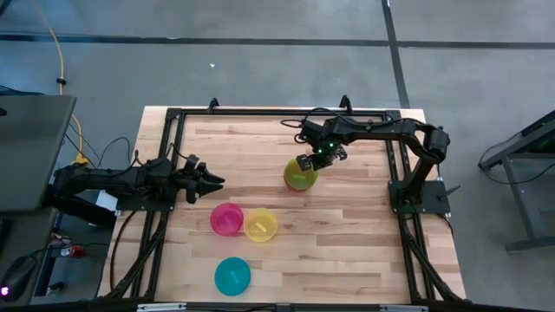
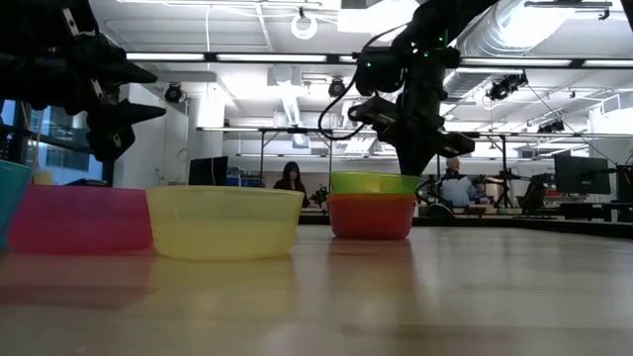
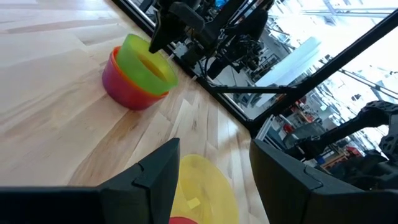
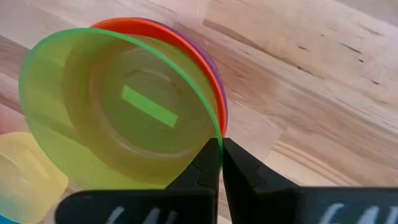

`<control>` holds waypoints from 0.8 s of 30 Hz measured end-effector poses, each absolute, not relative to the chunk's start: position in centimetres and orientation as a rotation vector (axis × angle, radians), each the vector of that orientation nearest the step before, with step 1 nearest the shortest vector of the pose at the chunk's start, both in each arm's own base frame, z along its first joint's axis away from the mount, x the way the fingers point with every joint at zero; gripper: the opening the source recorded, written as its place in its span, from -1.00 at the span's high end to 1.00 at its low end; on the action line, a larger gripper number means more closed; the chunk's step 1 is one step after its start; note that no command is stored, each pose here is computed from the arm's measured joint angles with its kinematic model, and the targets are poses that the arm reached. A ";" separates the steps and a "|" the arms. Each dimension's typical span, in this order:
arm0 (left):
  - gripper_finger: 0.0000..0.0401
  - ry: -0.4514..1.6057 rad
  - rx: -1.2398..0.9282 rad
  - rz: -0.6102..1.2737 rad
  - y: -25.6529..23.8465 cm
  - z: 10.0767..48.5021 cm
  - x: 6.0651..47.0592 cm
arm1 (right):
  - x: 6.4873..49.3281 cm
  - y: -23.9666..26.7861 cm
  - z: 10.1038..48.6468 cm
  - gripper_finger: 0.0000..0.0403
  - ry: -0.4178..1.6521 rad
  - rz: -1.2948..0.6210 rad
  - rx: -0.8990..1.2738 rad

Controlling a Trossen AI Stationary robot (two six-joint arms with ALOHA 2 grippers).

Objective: Nest bowls inside each other
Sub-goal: Stack the green bowl on the orange bowl

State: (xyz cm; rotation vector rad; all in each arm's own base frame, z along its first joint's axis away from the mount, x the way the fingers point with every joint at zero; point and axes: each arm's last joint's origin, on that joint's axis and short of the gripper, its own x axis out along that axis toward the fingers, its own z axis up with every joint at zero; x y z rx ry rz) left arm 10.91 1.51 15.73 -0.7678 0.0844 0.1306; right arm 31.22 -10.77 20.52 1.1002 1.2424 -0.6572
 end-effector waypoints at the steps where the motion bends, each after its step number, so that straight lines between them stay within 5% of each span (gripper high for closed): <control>1: 0.08 0.086 -0.768 0.131 1.5 15.7 10.9 | 31.2 -10.8 20.5 1.00 1.244 -0.657 1.101; 17: 0.08 0.085 -0.776 0.152 1.6 15.6 10.9 | 33.2 -9.2 18.4 0.98 1.264 -0.574 1.122; 24: 0.08 0.085 -0.779 0.152 1.6 15.6 10.9 | 34.1 -9.2 20.2 0.67 1.223 -0.582 1.076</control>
